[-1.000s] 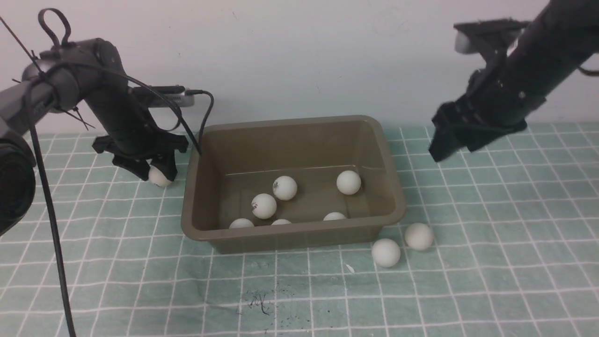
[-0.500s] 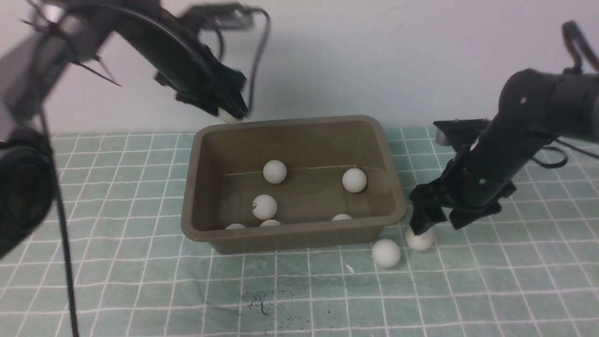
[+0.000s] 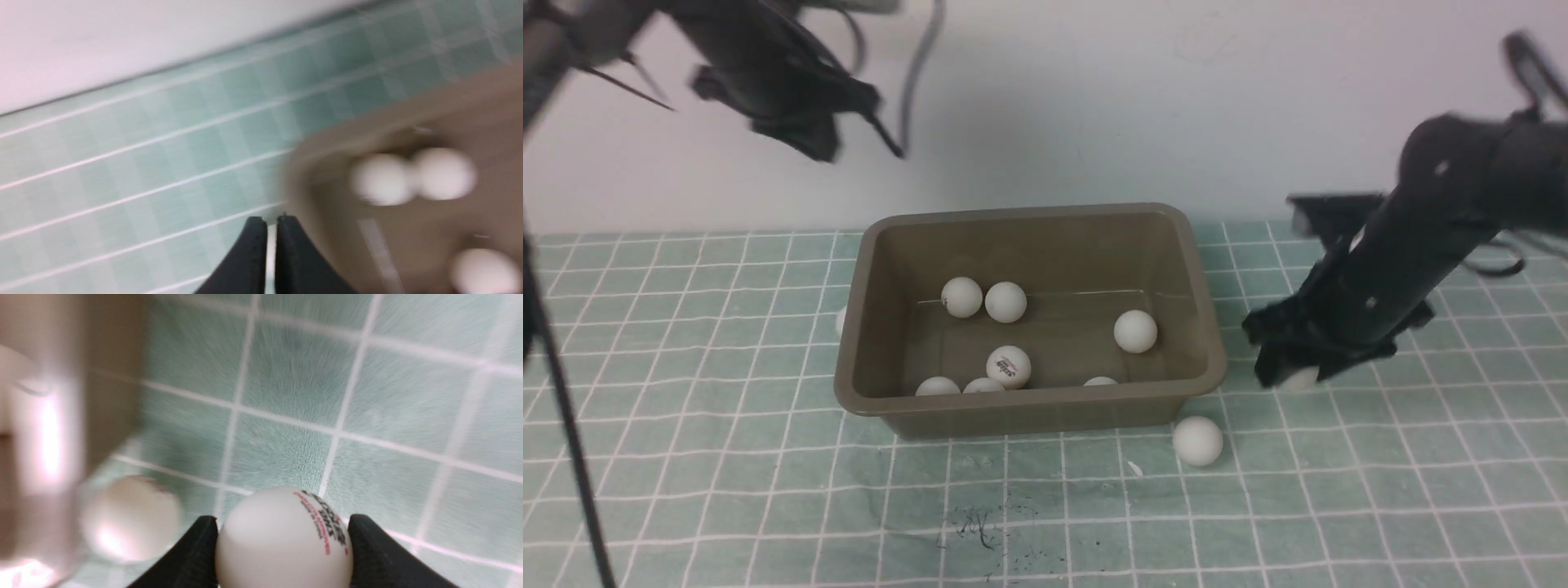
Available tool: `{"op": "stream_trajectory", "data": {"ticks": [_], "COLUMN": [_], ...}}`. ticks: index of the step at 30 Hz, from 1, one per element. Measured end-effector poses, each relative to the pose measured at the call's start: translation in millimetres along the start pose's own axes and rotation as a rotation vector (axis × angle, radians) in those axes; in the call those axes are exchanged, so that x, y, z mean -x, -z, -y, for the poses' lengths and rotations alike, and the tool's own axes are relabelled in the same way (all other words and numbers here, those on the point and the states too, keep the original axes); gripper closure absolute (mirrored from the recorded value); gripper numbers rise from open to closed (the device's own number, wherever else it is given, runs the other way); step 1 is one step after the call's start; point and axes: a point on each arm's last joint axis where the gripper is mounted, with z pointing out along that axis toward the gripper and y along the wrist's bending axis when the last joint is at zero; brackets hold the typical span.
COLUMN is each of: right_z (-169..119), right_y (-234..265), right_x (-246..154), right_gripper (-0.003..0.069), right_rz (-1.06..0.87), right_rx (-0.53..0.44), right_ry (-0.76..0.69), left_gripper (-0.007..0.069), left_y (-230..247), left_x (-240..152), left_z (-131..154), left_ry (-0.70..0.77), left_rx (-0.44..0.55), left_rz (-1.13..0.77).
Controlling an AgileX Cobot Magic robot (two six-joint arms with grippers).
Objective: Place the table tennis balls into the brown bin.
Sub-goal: 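Release the ping pong ball into the bin and lift the gripper away, then reach for and grasp a ping pong ball on the table beside the basket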
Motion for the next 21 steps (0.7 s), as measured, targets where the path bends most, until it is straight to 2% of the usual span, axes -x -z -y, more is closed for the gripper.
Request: {"op": "stream_trajectory", "data": {"ticks": [1,2,4,7,10,12,16,18,19,20,21], "right_z": [0,-7,-19,-37,-53,-58,-59,-59,-58,-57,-56], "right_y": [0,22,38,44,37,27,33,46,57,64,66], "right_x": [0,3,9,21,34,44,46,44,42,39,38], "right_gripper": [0.0295,0.0295,0.0295,0.0295,0.0253,0.0146,0.0057,0.0088,0.0127,0.0177,0.0177], "right_rz": [0.0,0.074,0.163,0.229,0.24,0.214,0.153,0.147,0.15,0.151,0.147], "right_rx": [0.002,0.03,0.081,0.146,0.197,0.211,0.191,0.167,0.14,0.12,0.109], "right_ry": [-0.002,0.008,0.039,0.06,0.071,0.082,0.133,0.156,0.178,0.191,0.198], "left_gripper": [0.0625,0.0629,0.0618,0.0557,0.0442,0.0313,0.0141,0.0081,0.006,0.006,0.006], "left_y": [2,0,-15,-49,-84,-103,-117,-123,-128,-132,-132], "left_x": [0,-10,-22,-41,-56,-61,-65,-67,-68,-69,-69], "left_z": [-3,-19,-31,-32,-29,-23,-17,-13,-12,-11,-11], "left_ry": [0.003,0.026,0.048,0.057,0.076,0.082,0.065,0.057,0.053,0.05,0.05], "left_rx": [0.003,0.005,-0.025,-0.081,-0.135,-0.183,-0.215,-0.221,-0.221,-0.22,-0.22], "left_rz": [0.003,-0.029,-0.087,-0.193,-0.281,-0.312,-0.332,-0.344,-0.352,-0.355,-0.357]}}
